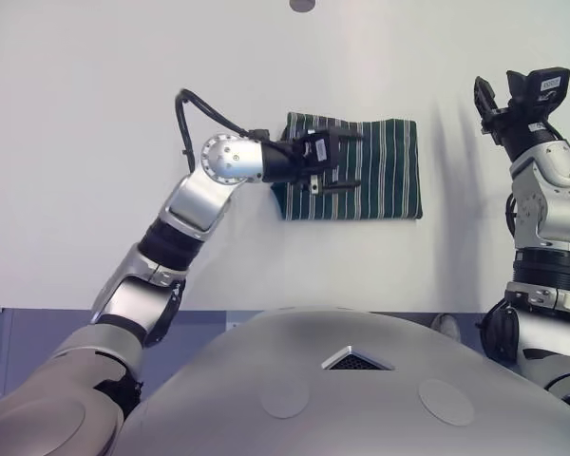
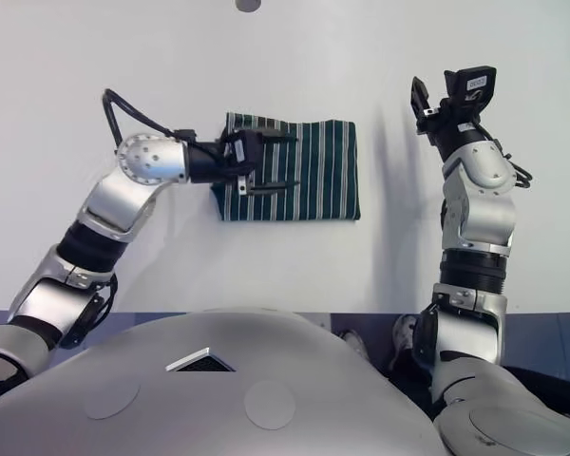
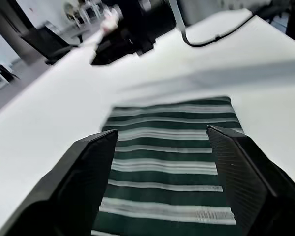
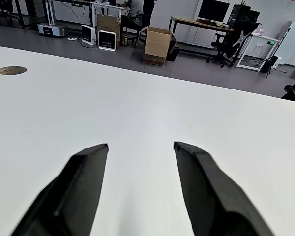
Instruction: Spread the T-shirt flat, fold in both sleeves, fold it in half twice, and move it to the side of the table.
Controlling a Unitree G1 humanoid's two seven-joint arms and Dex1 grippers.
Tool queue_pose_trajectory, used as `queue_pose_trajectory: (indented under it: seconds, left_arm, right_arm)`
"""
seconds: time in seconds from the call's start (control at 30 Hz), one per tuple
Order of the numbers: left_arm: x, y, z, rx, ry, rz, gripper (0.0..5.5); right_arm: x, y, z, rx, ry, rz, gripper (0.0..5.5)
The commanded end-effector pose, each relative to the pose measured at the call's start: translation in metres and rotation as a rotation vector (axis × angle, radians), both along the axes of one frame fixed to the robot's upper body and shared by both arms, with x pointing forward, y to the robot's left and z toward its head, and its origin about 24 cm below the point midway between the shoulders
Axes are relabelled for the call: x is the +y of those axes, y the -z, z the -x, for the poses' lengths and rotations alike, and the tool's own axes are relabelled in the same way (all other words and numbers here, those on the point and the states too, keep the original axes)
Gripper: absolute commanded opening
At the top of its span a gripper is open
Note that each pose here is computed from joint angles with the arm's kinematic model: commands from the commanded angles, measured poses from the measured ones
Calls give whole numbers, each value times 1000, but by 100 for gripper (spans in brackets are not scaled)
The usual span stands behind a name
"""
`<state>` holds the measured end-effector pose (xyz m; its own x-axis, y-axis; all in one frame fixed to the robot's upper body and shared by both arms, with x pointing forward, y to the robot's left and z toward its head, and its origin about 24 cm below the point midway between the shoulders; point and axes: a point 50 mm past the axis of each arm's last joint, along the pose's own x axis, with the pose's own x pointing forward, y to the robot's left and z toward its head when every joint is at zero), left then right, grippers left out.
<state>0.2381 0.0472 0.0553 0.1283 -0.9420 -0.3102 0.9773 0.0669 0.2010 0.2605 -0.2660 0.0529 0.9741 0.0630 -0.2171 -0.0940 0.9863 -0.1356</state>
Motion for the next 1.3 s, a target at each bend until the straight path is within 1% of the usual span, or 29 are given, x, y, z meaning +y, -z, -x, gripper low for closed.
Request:
queue_pose_trajectory:
  seconds: [0.03, 0.07, 0.13, 0.17, 0.23, 0.27, 0.3, 0.37, 0.4, 0.43, 0.53, 0.6, 0.67, 0.73, 0.83, 0.9, 0.97, 1.03, 1.1, 1.2, 1.23, 1.3]
  left_arm:
    - [-16, 20, 0, 28, 28, -111, 403]
    - [-17, 31, 0, 28, 17, -158, 420]
    - [-12, 56, 2, 91, -9, -286, 420]
    - [-5, 68, -5, 121, -95, -339, 420]
    - [18, 83, -33, 109, -331, -427, 420]
    - [41, 81, -59, 67, -525, -464, 420]
    - [57, 78, -75, 37, -650, -483, 420]
    - [113, 60, -106, -41, -1007, -506, 420]
    - [133, 53, -113, -58, -1136, -495, 420]
    - [158, 42, -119, -45, -1323, -430, 420]
    - [211, 15, -123, 21, -1769, -199, 420]
    - [229, 7, -121, 67, -1944, -83, 420]
    - [236, 7, -119, 119, -2035, -6, 420]
    - [236, 9, -118, 138, -2046, 11, 420]
    - [221, 3, -127, 110, -1988, 62, 420]
    - [206, -18, -141, 8, -1916, 174, 420]
    - [185, -55, -155, -185, -1802, 362, 420]
    - [165, -80, -154, -332, -1670, 513, 420]
    - [142, -88, -136, -392, -1513, 618, 420]
    - [108, -80, -87, -398, -1315, 739, 420]
    - [97, -76, -73, -397, -1260, 772, 420]
    - [80, -68, -58, -399, -1216, 785, 420]
  right_arm:
    - [7, 8, 6, -16, 33, -3, 249]
    - [8, 9, 6, -27, 46, -7, 249]
    - [12, 8, 5, -50, 60, -15, 249]
    - [14, 6, 4, -61, 66, -12, 249]
    - [14, 2, 1, -83, 79, -12, 249]
    - [13, 0, -2, -92, 86, -13, 249]
    - [12, -2, -4, -97, 89, -14, 249]
    - [13, -5, -11, -109, 83, -16, 249]
    - [14, -7, -14, -114, 79, -15, 249]
    - [15, -8, -17, -120, 73, -14, 249]
    - [18, -9, -23, -125, 66, -17, 249]
    - [21, -6, -25, -126, 64, -21, 249]
    - [25, -3, -26, -128, 61, -24, 249]
    - [28, -1, -27, -131, 58, -26, 249]
    - [29, 0, -27, -145, 63, -25, 249]
    - [30, -6, -27, -192, 56, -18, 249]
    - [33, -17, -25, -282, 53, -20, 249]
    - [38, -26, -24, -349, 51, -28, 249]
    - [53, -39, -30, -395, 28, -49, 249]
    - [80, -66, -37, -544, -35, -32, 249]
    - [87, -67, -37, -582, -51, -21, 249]
    - [98, -55, -37, -583, -64, -32, 249]
